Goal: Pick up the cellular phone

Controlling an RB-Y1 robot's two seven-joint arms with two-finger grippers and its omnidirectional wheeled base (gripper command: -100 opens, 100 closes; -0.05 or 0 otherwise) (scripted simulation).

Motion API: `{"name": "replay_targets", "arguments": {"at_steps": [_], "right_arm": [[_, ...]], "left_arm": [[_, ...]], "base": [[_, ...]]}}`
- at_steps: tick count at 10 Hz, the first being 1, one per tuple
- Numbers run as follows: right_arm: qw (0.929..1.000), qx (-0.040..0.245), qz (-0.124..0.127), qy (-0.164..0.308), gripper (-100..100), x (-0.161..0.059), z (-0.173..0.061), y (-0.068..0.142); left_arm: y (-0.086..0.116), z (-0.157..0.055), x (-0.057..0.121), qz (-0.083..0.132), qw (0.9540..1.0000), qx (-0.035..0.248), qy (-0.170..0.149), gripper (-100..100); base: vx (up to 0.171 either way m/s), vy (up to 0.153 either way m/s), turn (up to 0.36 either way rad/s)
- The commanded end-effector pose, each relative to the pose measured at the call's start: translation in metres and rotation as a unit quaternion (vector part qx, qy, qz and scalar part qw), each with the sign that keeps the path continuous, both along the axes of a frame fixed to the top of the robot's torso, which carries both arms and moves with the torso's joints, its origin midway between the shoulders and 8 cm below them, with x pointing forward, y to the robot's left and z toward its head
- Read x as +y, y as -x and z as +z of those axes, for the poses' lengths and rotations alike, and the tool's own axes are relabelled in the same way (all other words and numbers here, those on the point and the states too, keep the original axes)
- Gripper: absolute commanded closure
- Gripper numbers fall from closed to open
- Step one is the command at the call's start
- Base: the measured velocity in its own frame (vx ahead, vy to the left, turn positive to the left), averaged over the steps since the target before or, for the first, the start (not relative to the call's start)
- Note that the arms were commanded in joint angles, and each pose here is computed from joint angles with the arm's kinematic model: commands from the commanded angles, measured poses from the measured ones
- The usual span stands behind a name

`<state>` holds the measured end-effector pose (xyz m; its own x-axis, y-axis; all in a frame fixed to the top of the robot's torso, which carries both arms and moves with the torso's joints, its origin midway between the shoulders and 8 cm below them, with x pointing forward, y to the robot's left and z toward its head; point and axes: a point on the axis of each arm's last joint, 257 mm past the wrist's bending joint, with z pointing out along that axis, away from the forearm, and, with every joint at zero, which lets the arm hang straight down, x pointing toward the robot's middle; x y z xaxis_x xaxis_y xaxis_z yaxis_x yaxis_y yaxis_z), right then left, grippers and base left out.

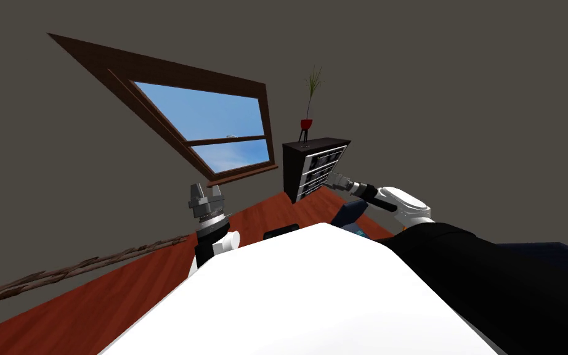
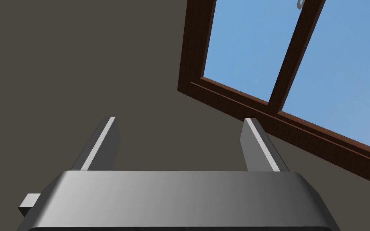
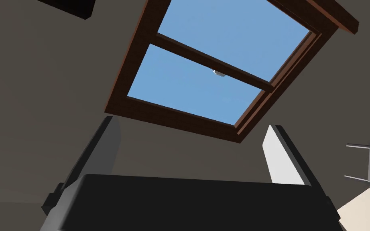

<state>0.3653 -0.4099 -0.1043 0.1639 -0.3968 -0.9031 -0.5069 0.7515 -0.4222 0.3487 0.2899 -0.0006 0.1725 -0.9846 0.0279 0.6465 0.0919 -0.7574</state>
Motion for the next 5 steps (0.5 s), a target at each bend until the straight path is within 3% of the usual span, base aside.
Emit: {"name": "replay_targets", "arguments": {"at_steps": [1, 2, 5], "right_arm": [[0.9985, 0.017, 0.001, 0.052, -100, -0.021, -0.007, 0.005], [0.9974, 0.021, 0.006, 0.068, -100, -0.023, -0.006, 0.003], [0.985, 0.056, 0.013, 0.163, -100, -0.062, -0.014, 0.011]], "left_arm": [[0.0, 0.0, 0.0, 0.0, 1.0, 0.0, 0.0, 0], [0.0, 0.0, 0.0, 0.0, 1.0, 0.0, 0.0, 0], [0.0, 0.0, 0.0, 0.0, 1.0, 0.0, 0.0, 0]], "base": [[-0.043, -0.003, 0.205], [-0.045, -0.012, 0.128], [-0.034, -0.009, 0.18]]}}
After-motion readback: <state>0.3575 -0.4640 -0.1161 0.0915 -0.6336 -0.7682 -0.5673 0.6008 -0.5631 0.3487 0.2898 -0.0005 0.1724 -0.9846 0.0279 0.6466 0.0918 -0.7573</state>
